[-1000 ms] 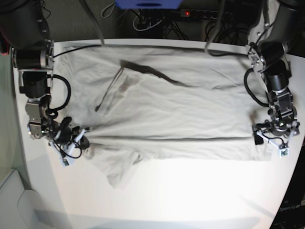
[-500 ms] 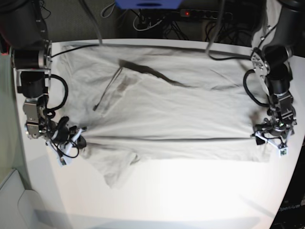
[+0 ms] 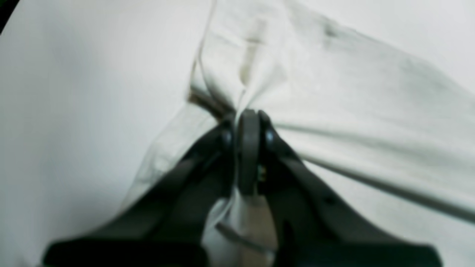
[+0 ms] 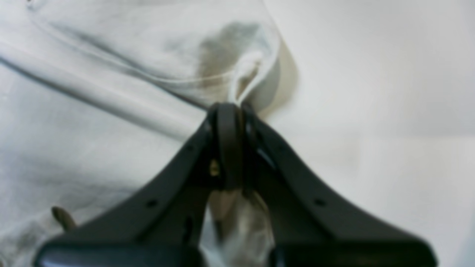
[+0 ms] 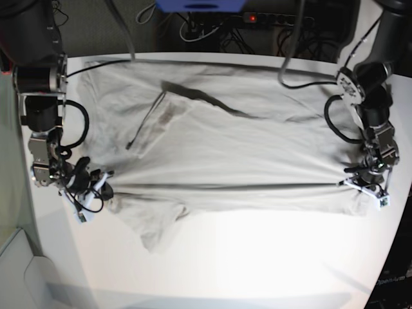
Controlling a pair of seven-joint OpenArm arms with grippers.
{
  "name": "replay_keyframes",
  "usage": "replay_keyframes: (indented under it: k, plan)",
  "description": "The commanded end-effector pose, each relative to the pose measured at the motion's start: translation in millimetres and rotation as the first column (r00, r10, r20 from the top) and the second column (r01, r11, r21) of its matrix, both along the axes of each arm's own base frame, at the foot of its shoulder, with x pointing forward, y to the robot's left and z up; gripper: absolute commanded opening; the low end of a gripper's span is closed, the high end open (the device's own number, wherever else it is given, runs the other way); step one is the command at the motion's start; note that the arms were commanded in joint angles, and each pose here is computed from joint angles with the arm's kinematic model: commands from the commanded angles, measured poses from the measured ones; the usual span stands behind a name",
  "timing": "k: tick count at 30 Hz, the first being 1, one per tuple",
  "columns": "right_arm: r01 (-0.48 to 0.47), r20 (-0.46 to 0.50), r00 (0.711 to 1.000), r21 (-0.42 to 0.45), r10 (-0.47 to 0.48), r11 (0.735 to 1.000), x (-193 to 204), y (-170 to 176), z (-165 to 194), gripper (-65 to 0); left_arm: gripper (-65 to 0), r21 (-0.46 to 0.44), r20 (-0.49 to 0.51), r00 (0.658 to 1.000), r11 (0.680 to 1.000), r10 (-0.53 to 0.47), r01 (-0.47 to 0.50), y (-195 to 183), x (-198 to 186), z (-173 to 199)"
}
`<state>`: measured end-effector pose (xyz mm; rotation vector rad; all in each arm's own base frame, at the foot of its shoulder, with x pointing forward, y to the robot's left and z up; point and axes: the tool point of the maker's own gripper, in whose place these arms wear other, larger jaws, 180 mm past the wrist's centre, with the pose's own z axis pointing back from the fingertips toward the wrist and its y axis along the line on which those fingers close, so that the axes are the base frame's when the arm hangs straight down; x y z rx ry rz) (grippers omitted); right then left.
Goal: Layout the t-shirt on the table in an organized manner, then fold the t-shirt properly
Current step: 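Grasp the shirt side edges with both grippers, then lift the grasped edge with both grippers and fold it over the shirt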
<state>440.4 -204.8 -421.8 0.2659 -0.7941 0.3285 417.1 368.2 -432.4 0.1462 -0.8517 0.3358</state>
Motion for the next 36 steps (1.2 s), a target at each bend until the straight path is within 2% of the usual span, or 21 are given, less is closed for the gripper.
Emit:
replay_keyframes:
  k: [1, 4, 8, 14, 18, 21, 24, 31, 36]
  plan:
    - [-0.003, 0.052, 0.999, -0.013, 0.004, 1.000, 14, -10, 20, -64.8, -64.6, 0.036, -0.056, 0.998, 0.999, 0.026, -0.024, 16, -8, 1]
    - [-0.003, 0.052, 0.999, -0.013, 0.004, 1.000, 14, -10, 20, -64.8, -64.6, 0.040, -0.049, 0.998, 0.999, 0.030, -0.028, 18, -6, 6]
    - [-0.002, 0.054, 0.999, -0.010, 0.002, 1.000, 14, -10, 21, -64.8, -64.6, 0.074, 0.005, 1.000, 0.997, 0.029, -0.029, 17, 11, 35]
    - [-0.002, 0.060, 0.998, -0.010, 0.003, 1.000, 16, -10, 24, -64.8, -64.6, 0.090, 0.038, 0.997, 0.994, -0.071, 0.068, -6, 29, 79]
    - [-0.001, 0.064, 0.998, -0.009, 0.002, 1.000, 17, -10, 25, -64.8, -64.6, 0.130, 0.040, 0.997, 0.989, -0.071, 0.066, -7, 21, 95]
    - [0.040, 0.075, 0.996, 0.018, -0.041, 0.999, 18, -18, 28, -64.8, -64.6, 0.168, 0.044, 0.997, 0.984, -0.063, 0.055, -9, 9, 107]
    - [0.062, 0.075, 0.995, 0.030, -0.064, 0.998, 18, -23, 29, -64.8, -64.6, 0.190, 0.038, 0.998, 0.981, -0.058, 0.050, -11, -2, 110]
    - [0.113, 0.004, 0.994, 0.011, -0.113, 0.994, -1, -46, 15, -64.8, -64.6, 0.231, 0.005, 0.999, 0.972, -0.050, 0.047, -7, -27, 104]
    - [0.056, 0.028, 0.998, -0.069, -0.054, 0.996, -23, -42, 17, -64.8, -64.6, 0.253, 0.000, 0.999, 0.966, -0.046, 0.044, -4, -37, 104]
